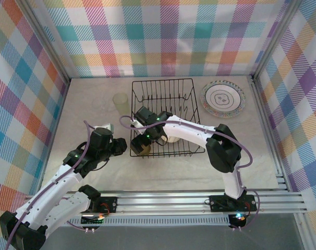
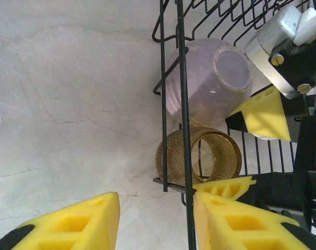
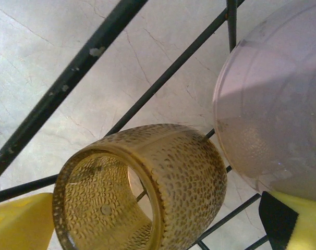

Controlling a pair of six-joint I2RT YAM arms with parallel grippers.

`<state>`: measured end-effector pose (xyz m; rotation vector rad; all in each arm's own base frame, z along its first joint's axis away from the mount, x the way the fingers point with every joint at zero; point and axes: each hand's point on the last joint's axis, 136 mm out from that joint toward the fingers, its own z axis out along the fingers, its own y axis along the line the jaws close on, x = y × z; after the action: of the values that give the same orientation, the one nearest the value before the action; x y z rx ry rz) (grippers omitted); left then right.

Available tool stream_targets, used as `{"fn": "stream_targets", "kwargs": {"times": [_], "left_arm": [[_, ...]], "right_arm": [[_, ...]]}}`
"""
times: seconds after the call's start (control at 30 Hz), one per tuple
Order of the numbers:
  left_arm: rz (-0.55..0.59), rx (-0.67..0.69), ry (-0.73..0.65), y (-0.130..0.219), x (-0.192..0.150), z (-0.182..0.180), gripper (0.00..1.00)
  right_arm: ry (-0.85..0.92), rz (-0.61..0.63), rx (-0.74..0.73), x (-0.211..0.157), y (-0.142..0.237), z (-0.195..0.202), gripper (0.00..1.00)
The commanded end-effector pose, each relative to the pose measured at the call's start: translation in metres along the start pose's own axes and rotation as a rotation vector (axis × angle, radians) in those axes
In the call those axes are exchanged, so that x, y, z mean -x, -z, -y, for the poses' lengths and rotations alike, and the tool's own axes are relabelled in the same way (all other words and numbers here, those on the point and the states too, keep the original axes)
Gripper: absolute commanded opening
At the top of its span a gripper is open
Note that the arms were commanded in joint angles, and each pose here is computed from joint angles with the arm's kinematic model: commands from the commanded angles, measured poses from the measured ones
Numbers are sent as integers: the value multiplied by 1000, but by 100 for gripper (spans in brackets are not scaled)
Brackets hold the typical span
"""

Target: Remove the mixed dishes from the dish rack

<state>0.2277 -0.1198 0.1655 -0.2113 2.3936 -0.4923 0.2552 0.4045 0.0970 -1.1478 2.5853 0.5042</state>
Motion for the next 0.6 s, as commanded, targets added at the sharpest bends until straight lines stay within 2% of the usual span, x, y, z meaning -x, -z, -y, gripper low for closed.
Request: {"fn": "stream_targets", "kwargs": {"times": [0.0,0.57], "left_arm": [[-5,23,-1,0,-4,-8,42],[-12,20,-15,1,-7,-10,45]], "right_arm": [[8,-22,-51,-3,-11,6,95],[-10,80,-30,9,9,1,59]]}}
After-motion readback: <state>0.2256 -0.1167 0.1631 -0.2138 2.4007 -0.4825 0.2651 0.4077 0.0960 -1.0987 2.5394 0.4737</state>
